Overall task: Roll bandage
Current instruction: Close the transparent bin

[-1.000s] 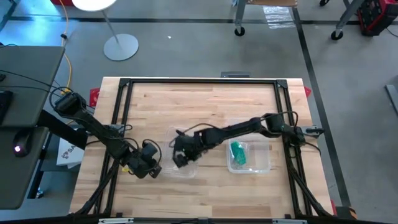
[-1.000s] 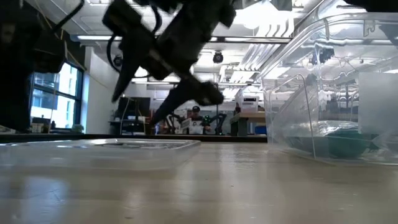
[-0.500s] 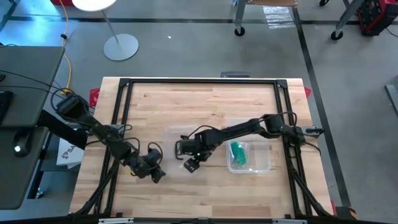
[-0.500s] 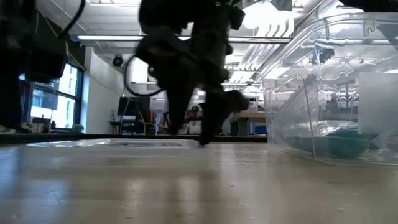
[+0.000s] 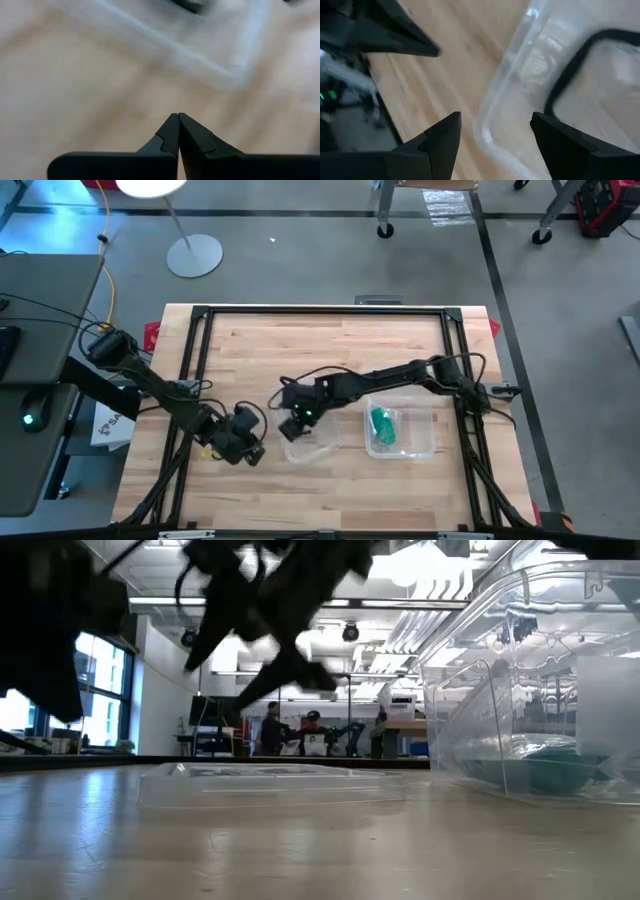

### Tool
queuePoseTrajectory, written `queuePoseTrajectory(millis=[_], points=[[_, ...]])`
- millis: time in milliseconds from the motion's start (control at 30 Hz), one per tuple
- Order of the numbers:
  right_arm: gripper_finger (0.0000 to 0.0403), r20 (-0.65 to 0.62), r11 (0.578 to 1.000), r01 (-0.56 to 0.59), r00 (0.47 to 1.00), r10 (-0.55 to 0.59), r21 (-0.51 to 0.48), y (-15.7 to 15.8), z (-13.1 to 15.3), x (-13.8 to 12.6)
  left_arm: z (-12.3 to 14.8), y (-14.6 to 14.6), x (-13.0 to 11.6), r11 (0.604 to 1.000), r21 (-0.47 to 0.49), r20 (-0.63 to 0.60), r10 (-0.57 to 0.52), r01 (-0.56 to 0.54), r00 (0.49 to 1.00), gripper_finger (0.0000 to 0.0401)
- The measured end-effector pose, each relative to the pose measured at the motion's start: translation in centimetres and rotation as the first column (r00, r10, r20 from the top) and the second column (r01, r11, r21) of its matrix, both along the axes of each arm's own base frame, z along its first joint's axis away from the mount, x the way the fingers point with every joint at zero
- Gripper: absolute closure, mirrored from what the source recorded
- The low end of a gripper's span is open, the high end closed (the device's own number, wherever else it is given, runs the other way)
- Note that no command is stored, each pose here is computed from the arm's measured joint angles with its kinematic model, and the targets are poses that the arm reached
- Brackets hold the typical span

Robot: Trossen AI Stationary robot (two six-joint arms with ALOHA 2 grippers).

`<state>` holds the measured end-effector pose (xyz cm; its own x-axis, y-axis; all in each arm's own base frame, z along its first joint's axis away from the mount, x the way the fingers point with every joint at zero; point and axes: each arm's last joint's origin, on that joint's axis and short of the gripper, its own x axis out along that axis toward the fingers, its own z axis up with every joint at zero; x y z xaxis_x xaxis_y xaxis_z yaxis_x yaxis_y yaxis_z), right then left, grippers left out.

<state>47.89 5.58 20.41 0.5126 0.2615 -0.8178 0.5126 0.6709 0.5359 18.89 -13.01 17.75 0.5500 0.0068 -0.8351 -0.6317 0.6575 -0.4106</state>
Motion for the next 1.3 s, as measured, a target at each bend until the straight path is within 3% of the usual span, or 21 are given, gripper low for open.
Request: queuePoseTrajectory(millis=[133, 333, 633, 867, 1300], points=[[0.0162, 0.013, 0.996, 0.080, 0.997, -0.080, 0.038, -1.3, -3.0, 1.6, -2.1, 1.9, -0.7, 0.993, 0.102, -0.050, 0.062, -0.056, 0.997, 0.0401], [0.0163, -0.079, 0.978, 0.203, 0.977, -0.199, 0.044, -2.1, -6.3, 2.1, -4.2, 3.3, -1.6, 0.983, 0.142, -0.062, 0.124, -0.114, 0.990, 0.0401], [0.0162, -0.062, 0.965, 0.261, 0.964, -0.258, 0.041, -1.5, -4.9, 2.2, -5.0, 3.4, -1.6, 0.990, 0.076, -0.025, 0.124, -0.122, 0.992, 0.0401], [0.0162, -0.084, 0.951, 0.306, 0.947, -0.310, -0.051, -1.5, -3.9, 2.0, -4.9, 3.4, -1.5, 0.990, 0.070, -0.020, 0.124, -0.122, 0.992, 0.0401], [0.0163, -0.114, 0.939, 0.333, 0.933, -0.341, -0.086, -1.5, -6.0, 2.3, -4.9, 3.4, -1.5, 0.990, 0.069, -0.012, 0.127, -0.126, 0.992, 0.0401]])
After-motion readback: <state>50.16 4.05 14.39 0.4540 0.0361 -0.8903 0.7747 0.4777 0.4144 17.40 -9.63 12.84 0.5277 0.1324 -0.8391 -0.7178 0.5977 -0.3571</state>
